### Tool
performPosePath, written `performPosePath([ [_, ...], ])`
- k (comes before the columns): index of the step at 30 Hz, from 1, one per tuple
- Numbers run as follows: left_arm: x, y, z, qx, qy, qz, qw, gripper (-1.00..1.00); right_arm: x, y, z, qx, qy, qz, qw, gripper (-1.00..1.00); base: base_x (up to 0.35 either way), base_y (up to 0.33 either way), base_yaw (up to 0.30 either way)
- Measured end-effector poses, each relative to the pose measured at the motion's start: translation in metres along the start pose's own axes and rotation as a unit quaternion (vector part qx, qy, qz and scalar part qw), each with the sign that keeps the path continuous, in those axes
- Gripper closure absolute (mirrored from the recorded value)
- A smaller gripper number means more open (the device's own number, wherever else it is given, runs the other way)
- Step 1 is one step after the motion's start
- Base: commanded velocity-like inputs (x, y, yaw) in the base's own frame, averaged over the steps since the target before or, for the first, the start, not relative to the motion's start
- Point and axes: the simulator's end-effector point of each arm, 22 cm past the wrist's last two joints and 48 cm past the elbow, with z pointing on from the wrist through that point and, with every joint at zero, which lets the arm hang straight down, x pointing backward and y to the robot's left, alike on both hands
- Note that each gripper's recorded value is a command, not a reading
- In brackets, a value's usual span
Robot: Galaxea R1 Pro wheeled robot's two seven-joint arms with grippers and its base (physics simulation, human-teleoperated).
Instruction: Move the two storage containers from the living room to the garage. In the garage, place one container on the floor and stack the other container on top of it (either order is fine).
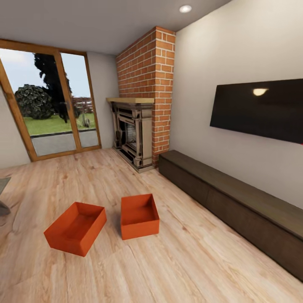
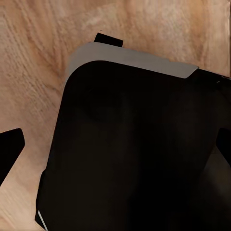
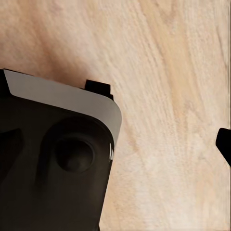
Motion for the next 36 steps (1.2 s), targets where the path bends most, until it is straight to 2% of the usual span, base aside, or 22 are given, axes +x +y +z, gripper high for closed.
performPosePath([
  [21,-0.0001,0.0003,0.0000,0.000,0.000,0.000,1.0000,-1.00,-0.0003,0.0013,0.0000,-0.002,0.000,-0.002,1.0000,-1.00,0.293,-0.219,0.006],
  [30,-0.0007,0.0003,0.0000,0.000,-0.001,0.000,1.0000,-1.00,-0.0004,0.0007,0.0000,-0.001,-0.001,-0.002,1.0000,-1.00,0.295,-0.194,0.222],
  [36,-0.0009,0.0006,0.0000,0.000,-0.002,-0.001,1.0000,-1.00,-0.0003,-0.0002,0.0000,0.000,-0.001,-0.002,1.0000,-1.00,0.315,-0.049,0.272],
])
